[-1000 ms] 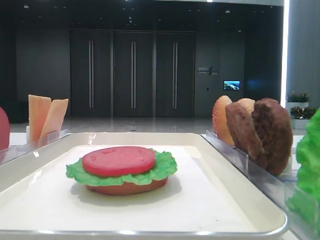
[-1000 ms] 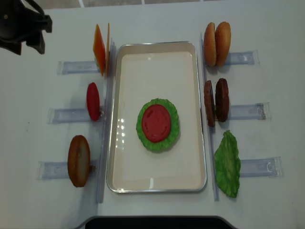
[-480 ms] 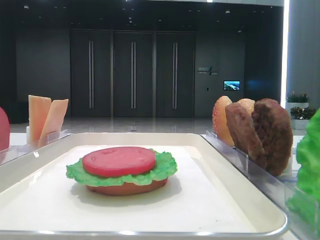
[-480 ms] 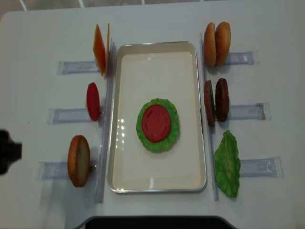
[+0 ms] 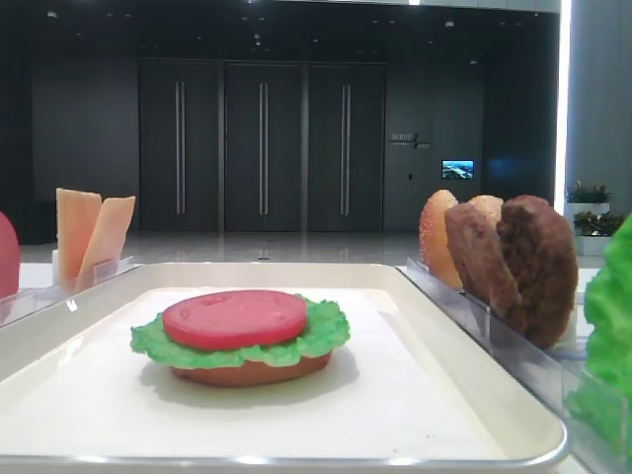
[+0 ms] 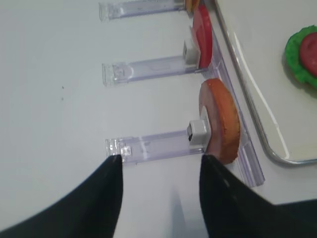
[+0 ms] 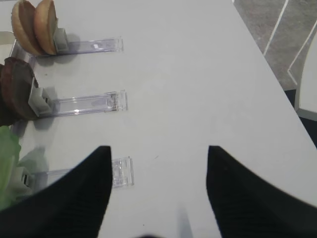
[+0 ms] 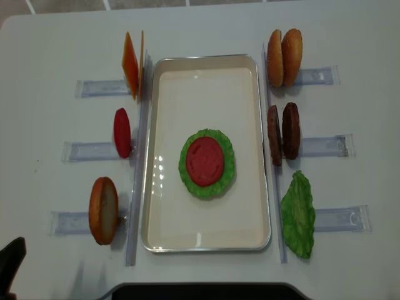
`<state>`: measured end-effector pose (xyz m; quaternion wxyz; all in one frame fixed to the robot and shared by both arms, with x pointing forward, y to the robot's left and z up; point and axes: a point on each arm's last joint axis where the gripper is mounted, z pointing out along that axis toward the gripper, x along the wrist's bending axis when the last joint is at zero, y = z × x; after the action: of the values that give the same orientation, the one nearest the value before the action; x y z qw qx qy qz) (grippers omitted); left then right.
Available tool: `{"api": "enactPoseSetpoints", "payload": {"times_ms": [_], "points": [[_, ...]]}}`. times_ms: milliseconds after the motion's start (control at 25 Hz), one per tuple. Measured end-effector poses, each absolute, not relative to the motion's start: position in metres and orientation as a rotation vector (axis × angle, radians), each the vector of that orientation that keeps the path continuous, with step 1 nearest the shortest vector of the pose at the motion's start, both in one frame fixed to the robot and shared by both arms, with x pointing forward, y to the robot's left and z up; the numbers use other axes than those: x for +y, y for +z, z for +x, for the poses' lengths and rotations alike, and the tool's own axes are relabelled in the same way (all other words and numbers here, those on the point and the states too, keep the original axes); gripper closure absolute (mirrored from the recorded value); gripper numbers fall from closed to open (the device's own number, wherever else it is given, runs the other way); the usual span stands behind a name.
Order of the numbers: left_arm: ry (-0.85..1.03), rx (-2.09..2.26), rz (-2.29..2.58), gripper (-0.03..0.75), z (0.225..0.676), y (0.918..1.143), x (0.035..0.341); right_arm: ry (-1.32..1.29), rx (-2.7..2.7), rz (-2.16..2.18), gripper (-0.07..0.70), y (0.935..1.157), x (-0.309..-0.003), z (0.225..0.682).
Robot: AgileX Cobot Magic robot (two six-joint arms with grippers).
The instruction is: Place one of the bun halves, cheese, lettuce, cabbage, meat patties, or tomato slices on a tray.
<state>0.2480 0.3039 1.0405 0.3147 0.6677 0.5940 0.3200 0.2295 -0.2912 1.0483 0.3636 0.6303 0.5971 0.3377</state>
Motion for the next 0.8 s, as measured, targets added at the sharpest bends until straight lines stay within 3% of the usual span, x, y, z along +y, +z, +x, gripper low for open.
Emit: {"api": "enactPoseSetpoints", "payload": {"times_ms": [800], "points": [[0.903, 1.496, 1.681, 0.356, 0.233, 1.041, 0.305, 0.87, 1.537, 1.622, 0.23, 1.048, -0.291, 0.229]]}}
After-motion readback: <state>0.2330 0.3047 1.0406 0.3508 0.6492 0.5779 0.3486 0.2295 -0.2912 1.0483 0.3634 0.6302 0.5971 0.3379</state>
